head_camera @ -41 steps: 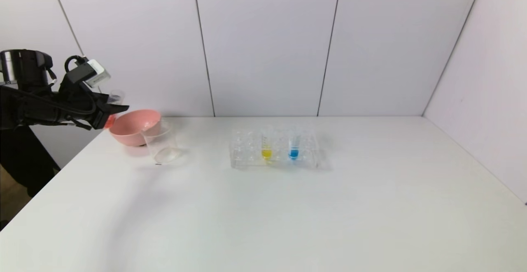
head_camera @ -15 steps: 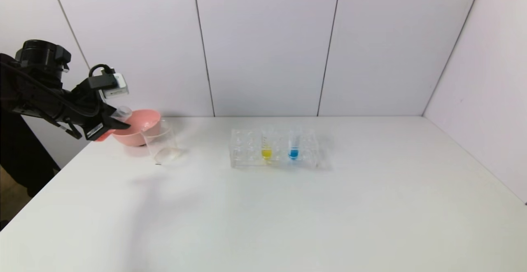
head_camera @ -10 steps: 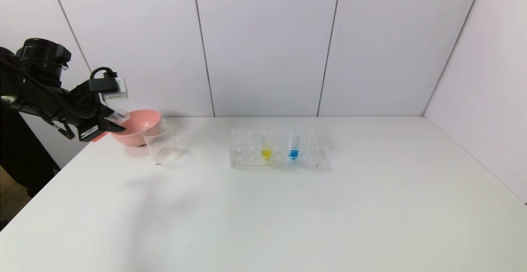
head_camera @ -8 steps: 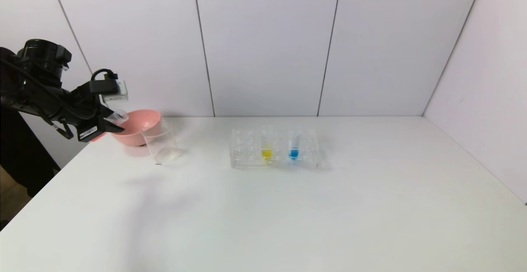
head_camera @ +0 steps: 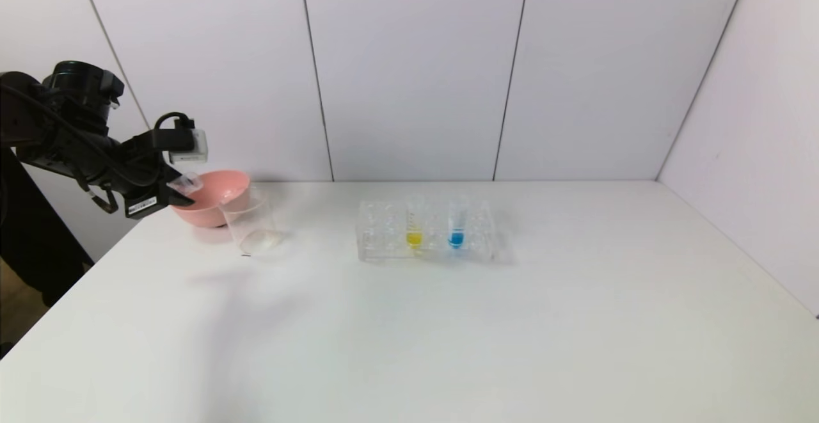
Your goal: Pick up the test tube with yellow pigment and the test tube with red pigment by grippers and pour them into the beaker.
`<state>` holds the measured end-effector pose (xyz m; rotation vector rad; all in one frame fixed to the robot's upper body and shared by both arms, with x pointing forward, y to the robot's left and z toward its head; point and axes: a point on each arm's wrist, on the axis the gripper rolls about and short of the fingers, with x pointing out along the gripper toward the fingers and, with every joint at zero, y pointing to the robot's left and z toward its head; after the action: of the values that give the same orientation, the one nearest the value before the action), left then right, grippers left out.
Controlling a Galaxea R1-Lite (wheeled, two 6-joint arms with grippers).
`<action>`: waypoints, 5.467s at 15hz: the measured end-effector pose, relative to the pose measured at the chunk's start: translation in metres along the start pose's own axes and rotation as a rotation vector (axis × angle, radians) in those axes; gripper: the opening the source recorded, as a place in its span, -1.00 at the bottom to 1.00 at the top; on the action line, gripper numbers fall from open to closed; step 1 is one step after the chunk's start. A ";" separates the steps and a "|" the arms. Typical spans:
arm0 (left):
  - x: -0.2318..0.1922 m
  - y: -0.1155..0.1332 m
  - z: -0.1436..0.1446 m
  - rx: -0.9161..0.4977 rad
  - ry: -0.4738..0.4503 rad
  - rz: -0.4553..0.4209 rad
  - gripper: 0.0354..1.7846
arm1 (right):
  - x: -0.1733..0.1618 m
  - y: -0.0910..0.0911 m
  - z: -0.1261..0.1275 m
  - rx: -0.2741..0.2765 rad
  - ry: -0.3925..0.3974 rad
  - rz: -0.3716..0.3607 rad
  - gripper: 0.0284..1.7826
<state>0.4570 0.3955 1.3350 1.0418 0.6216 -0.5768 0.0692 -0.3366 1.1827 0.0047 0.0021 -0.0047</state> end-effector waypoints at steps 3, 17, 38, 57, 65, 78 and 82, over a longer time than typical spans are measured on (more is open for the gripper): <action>0.003 0.000 0.004 0.010 0.018 0.000 -0.51 | 0.000 0.000 0.000 0.000 0.000 0.000 0.91; 0.007 -0.001 0.016 0.039 0.061 0.012 -0.51 | 0.000 0.000 0.000 0.000 0.000 0.000 0.91; 0.012 -0.005 0.030 0.066 0.129 -0.013 -0.51 | 0.000 0.000 0.000 0.000 0.000 0.000 0.91; 0.027 -0.005 0.044 0.128 0.240 -0.023 -0.51 | 0.000 0.000 0.000 0.000 0.000 0.000 0.91; 0.029 -0.005 0.044 0.139 0.314 0.002 -0.51 | 0.000 0.000 0.000 0.000 0.000 0.000 0.91; 0.035 -0.006 0.056 0.165 0.335 0.014 -0.51 | 0.000 0.000 0.000 0.000 0.000 0.000 0.91; 0.036 -0.007 0.059 0.174 0.369 0.027 -0.51 | 0.000 0.000 0.000 0.000 0.000 0.000 0.91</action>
<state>0.4887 0.3344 1.3266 1.3338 0.8901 -0.4216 0.0692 -0.3366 1.1827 0.0043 0.0021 -0.0047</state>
